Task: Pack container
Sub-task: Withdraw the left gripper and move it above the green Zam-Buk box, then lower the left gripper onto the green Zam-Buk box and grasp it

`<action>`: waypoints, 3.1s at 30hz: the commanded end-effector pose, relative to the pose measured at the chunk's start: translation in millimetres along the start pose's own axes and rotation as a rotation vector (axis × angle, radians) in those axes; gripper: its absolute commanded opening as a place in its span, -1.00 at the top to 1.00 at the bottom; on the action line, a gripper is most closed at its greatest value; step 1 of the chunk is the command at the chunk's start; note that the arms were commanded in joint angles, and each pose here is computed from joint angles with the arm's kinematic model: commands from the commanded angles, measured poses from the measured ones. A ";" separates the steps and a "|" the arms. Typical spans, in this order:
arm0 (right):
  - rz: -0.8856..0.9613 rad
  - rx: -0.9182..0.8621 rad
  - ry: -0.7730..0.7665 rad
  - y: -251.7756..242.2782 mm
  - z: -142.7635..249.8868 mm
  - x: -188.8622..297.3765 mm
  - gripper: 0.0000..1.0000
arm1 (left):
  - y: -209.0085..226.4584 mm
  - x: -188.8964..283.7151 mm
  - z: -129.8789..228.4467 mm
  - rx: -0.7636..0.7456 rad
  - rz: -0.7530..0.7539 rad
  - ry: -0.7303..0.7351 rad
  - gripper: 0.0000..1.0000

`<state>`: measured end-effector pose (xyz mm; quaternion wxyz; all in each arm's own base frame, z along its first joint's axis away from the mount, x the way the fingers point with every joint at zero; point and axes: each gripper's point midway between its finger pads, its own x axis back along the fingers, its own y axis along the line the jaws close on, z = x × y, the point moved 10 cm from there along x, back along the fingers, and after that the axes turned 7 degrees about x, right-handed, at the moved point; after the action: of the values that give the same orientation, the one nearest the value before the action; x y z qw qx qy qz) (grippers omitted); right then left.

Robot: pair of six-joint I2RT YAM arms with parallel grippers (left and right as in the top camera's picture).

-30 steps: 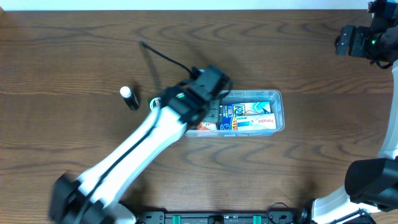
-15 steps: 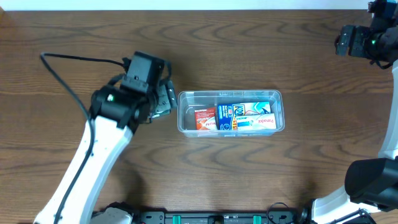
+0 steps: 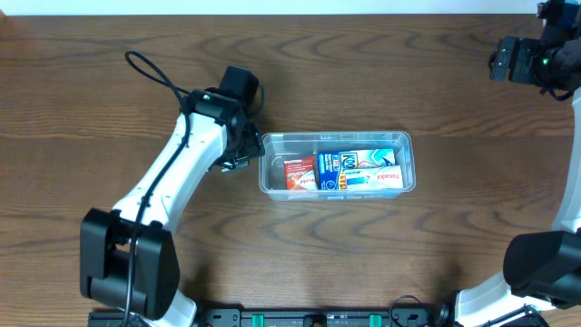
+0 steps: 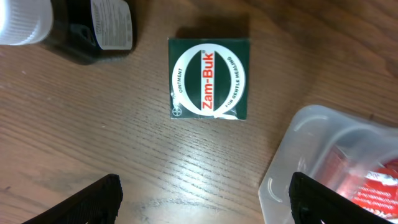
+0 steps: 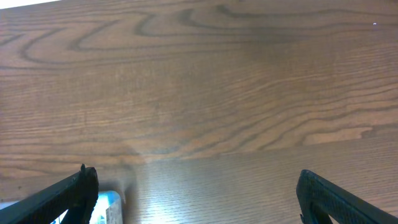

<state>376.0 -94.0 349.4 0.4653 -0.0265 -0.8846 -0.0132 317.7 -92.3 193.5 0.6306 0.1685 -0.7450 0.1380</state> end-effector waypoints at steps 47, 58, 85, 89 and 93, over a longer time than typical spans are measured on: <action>0.006 -0.020 -0.015 -2.4 -1.4 5.7 -0.99 | 37.5 91.6 -42.3 0.070 0.125 0.089 -0.96; 0.006 -0.020 -0.016 -2.4 -1.4 5.7 -0.98 | 26.3 68.4 -48.8 0.032 0.088 0.148 -0.96; 0.006 -0.020 -0.013 -2.3 -1.0 5.7 -0.99 | -16.1 -30.0 -47.8 -0.056 -0.040 0.219 -0.96; 0.006 -0.020 -0.013 -2.3 -1.0 5.7 -0.98 | -13.3 -36.2 -46.3 -0.046 -0.054 0.219 -0.96; 0.006 -0.021 -0.013 -2.4 -1.0 5.7 -0.99 | -11.7 -44.2 -45.0 -0.029 -0.055 0.217 -0.96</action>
<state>375.7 -93.9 349.2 0.4663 -0.0264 -0.8841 -0.0134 370.7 -85.5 164.4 0.7125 0.1493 -0.6724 0.1341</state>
